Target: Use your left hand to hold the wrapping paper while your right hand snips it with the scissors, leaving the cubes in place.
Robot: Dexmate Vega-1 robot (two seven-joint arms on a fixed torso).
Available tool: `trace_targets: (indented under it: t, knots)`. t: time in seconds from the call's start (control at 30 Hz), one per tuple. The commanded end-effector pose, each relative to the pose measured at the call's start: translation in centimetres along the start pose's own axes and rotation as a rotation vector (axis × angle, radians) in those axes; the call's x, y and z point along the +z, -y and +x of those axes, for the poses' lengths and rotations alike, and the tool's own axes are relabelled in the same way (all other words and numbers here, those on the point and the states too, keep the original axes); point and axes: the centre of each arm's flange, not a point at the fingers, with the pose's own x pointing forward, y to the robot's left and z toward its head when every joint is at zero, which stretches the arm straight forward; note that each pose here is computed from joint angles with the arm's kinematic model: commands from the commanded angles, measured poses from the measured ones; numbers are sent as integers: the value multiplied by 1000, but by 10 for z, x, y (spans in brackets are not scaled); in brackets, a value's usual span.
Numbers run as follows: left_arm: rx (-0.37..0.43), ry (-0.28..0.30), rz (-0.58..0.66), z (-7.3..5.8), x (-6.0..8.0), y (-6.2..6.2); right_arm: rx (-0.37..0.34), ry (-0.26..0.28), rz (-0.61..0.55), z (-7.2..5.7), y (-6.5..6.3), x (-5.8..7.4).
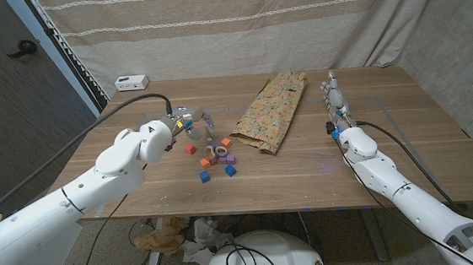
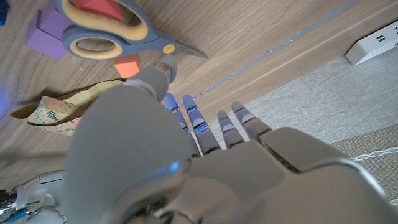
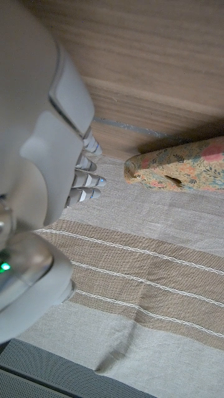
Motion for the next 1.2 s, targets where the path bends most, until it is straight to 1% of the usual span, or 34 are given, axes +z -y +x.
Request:
trace_targets:
  t: [0.03, 0.3, 0.53, 0.67, 0.83, 0.9, 1.07, 1.2]
  knots:
    - [-9, 9, -8, 2, 2, 6, -8, 3, 3, -2, 3, 0]
    - [-1, -11, -7, 1, -2, 3, -12, -8, 4, -1, 4, -2]
    - [-24, -28, -13, 3, -7, 4, -7, -9, 2, 1, 4, -2]
    - [-26, -28, -10, 4, -6, 6, -13, -15, 6, 0, 4, -4]
    - [-41, -22, -9, 7, -4, 13, -11, -15, 2, 0, 3, -4]
    - [-54, -20, -12, 8, -3, 14, -15, -18, 6, 0, 3, -4]
    - [-63, -16, -19, 10, -3, 17, -11, -17, 1, 1, 1, -3]
    - [-61, -20, -17, 10, -3, 17, -10, -17, 2, 1, 0, -3]
